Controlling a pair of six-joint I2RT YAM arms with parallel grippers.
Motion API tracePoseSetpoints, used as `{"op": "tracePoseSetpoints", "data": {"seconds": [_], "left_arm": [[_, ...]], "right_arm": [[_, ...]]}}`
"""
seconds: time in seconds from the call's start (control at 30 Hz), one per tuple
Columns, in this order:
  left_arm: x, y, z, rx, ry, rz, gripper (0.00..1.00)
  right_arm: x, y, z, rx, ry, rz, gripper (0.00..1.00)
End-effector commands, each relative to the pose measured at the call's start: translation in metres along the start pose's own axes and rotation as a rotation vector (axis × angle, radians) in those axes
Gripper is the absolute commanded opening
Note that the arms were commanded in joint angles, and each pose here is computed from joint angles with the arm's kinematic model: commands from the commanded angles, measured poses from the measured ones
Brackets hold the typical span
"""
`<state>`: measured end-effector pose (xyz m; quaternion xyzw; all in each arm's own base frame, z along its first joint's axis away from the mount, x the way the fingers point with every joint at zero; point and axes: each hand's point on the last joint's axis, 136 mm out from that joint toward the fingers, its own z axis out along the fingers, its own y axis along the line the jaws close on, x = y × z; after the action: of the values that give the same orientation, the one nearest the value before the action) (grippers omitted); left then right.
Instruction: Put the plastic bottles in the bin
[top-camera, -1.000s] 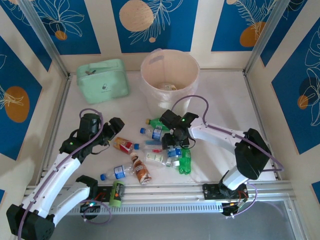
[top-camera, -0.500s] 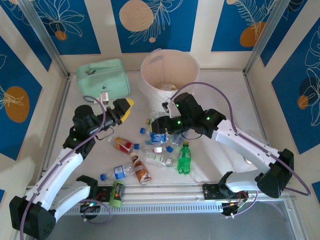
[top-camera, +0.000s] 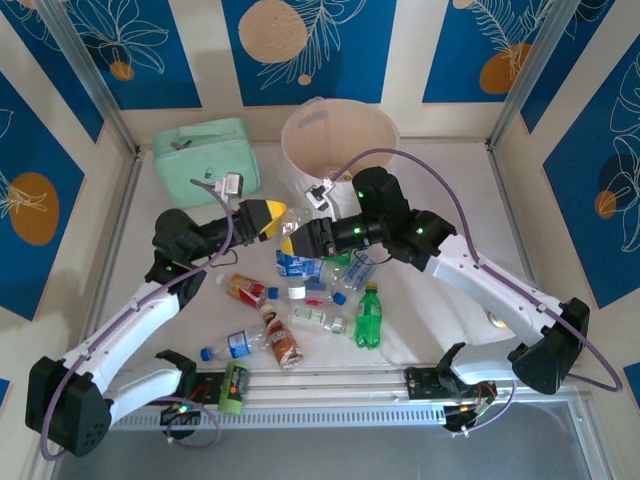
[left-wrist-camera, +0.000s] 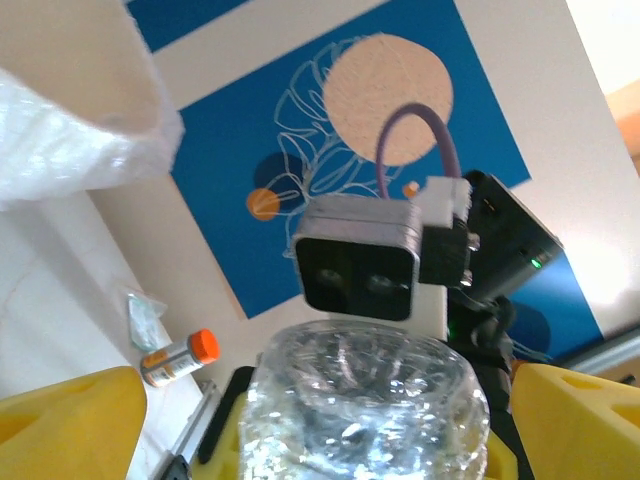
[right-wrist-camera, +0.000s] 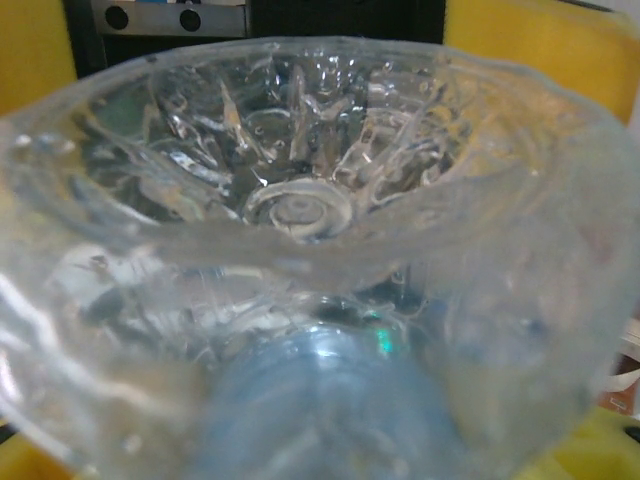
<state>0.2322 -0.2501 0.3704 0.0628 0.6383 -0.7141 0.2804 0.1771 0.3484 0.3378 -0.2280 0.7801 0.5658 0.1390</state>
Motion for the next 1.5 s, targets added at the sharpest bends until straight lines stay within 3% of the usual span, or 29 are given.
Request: {"op": "tracePoseSetpoints", "data": {"seconds": [0.0, 0.2, 0.67, 0.83, 1.13, 1.3, 1.47], "left_arm": [[0.007, -0.037, 0.002, 0.118, 0.059, 0.100, 0.94], [0.017, -0.033, 0.008, 0.129, 0.117, 0.097, 0.92], [0.014, -0.031, 0.012, 0.148, 0.110, 0.101, 0.71], [0.005, -0.021, 0.013, 0.107, 0.050, 0.097, 0.61], [-0.024, 0.011, 0.007, 0.015, -0.121, -0.006, 0.61], [-0.050, 0.029, -0.014, -0.031, -0.298, -0.087, 0.60], [-0.060, 0.033, -0.022, 0.014, -0.379, -0.126, 0.58]], "right_arm": [[0.000, 0.019, 0.001, -0.068, 0.031, -0.024, 0.60], [0.001, 0.024, 0.004, -0.084, 0.045, -0.029, 0.60], [-0.006, 0.027, 0.003, -0.084, 0.031, -0.028, 0.61], [-0.008, 0.025, 0.001, -0.068, 0.019, -0.024, 0.66], [-0.011, 0.016, -0.014, 0.024, -0.052, -0.023, 0.88], [-0.005, 0.007, -0.025, 0.078, -0.105, -0.009, 0.92], [0.005, -0.003, -0.025, 0.125, -0.140, 0.015, 0.93]]}}
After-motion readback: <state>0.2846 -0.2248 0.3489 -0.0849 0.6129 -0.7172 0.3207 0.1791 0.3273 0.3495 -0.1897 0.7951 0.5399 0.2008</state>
